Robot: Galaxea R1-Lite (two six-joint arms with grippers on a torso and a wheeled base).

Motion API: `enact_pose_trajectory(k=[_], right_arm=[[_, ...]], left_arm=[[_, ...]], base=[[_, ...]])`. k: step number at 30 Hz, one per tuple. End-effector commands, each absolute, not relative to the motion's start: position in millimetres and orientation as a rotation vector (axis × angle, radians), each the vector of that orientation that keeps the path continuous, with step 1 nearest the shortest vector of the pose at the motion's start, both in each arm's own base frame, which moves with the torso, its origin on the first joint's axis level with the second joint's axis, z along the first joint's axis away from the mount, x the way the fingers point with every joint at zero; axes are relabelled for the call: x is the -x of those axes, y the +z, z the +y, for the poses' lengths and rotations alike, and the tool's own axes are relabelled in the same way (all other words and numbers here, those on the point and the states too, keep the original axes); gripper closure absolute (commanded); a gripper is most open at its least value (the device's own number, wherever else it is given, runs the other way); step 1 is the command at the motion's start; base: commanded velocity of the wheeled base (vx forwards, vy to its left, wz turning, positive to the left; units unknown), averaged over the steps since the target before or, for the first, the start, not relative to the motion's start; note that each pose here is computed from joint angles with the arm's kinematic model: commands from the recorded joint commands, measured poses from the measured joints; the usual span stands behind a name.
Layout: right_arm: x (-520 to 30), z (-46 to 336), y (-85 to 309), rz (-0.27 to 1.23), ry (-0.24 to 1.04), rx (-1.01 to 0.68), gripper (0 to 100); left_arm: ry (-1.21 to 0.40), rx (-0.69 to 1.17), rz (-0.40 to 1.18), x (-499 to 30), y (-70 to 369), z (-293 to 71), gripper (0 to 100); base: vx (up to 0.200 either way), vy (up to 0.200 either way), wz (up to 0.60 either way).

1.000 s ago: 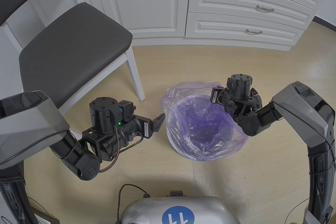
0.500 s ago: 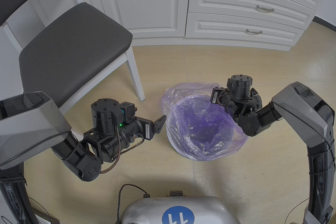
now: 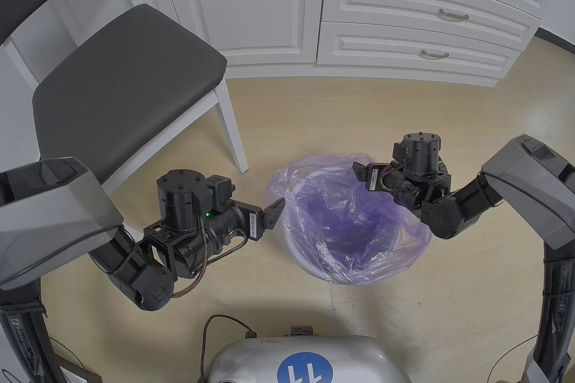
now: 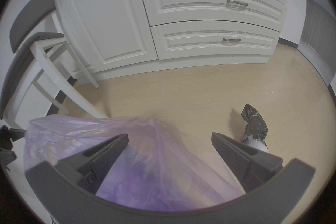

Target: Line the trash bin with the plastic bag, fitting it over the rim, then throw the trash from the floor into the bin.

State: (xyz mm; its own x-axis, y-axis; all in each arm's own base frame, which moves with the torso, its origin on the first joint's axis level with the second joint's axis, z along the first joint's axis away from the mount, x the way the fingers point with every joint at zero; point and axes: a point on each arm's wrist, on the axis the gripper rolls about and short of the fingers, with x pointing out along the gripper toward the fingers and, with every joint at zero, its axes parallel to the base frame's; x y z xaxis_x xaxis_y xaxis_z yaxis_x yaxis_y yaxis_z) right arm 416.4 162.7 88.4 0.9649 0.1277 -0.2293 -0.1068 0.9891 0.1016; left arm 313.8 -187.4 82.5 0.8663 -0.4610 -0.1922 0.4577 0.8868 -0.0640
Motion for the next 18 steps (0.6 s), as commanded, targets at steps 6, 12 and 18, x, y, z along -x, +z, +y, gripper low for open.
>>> enact_pose_trajectory(k=[6,12,18], right_arm=[[-381,155,124,0.207,0.189,-0.062,0],[-372,152,132,0.212,0.2,-0.057,0],[-354,153,144,0.28,0.223,-0.003,0]], left_arm=[[-0.48,0.016,0.206,-314,82,-187,0],[-0.482,0.016,0.206,-313,82,-188,0],[-0.483,0.016,0.205,-313,83,-187,0]], base=[[0.0,0.0,0.0],[0.0,0.0,0.0],[0.0,0.0,0.0]])
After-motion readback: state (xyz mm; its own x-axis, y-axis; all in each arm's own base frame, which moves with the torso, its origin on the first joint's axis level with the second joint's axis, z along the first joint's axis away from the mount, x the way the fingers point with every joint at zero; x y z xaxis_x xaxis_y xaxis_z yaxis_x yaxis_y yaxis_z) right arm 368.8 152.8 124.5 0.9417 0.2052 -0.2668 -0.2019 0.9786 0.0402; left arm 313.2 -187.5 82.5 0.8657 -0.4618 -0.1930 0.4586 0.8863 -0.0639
